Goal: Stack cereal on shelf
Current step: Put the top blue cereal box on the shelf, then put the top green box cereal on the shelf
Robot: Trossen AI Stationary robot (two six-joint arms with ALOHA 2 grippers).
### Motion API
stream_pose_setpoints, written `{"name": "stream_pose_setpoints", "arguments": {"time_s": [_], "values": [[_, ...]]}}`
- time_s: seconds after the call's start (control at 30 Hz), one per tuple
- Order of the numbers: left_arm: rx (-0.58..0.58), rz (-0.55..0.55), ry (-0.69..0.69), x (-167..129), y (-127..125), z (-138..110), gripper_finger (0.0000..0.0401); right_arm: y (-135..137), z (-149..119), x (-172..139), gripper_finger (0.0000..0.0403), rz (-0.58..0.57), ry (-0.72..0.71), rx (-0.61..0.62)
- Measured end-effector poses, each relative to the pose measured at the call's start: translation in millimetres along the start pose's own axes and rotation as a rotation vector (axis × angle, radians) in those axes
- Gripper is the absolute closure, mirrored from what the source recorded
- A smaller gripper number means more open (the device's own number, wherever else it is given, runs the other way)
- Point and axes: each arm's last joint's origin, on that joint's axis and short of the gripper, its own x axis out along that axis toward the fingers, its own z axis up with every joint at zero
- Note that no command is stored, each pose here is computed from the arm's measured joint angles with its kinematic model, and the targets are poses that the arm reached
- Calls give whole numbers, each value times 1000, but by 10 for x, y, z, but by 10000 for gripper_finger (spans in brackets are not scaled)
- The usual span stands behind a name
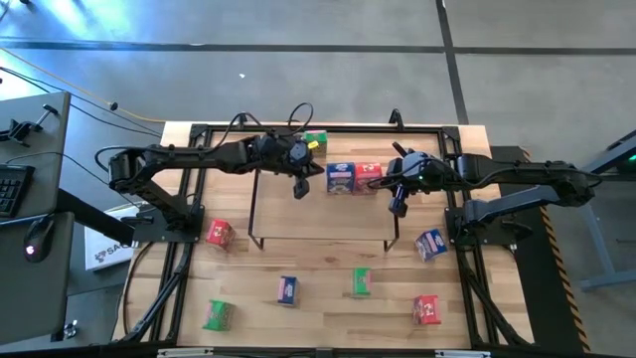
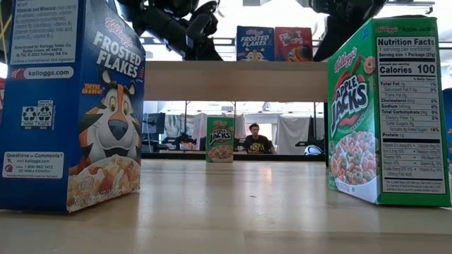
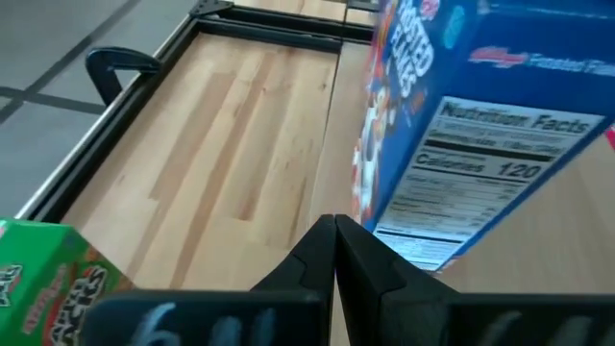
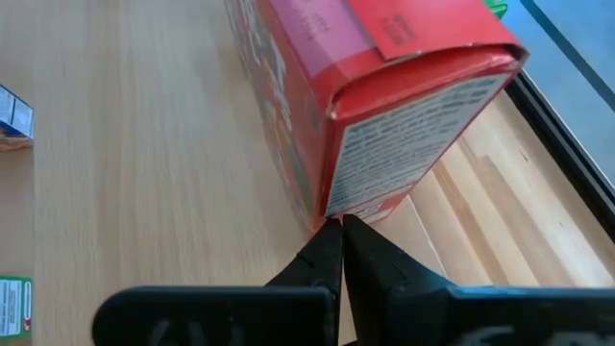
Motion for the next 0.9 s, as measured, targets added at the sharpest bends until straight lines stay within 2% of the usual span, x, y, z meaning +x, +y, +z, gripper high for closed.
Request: {"name": "stream_pose_setpoints", "arguments": {"time_s": [0.3,0.43,0.57,0.7,0.9], "values": [[55,27,-26,-263,209,80,398,1,5,-22,403,13,-12,-13],[48,66,65,-418,457,155,399,-19,0,-130,403,18,-52,-35],[41,104,131,-404,699,176,396,-41,-5,-231,402,14,-93,-50],[65,157,150,-331,914,177,358,-48,-8,-255,394,7,-102,-50],[80,153,226,-134,1091,72,263,-44,-21,-252,373,23,-88,-46]]}}
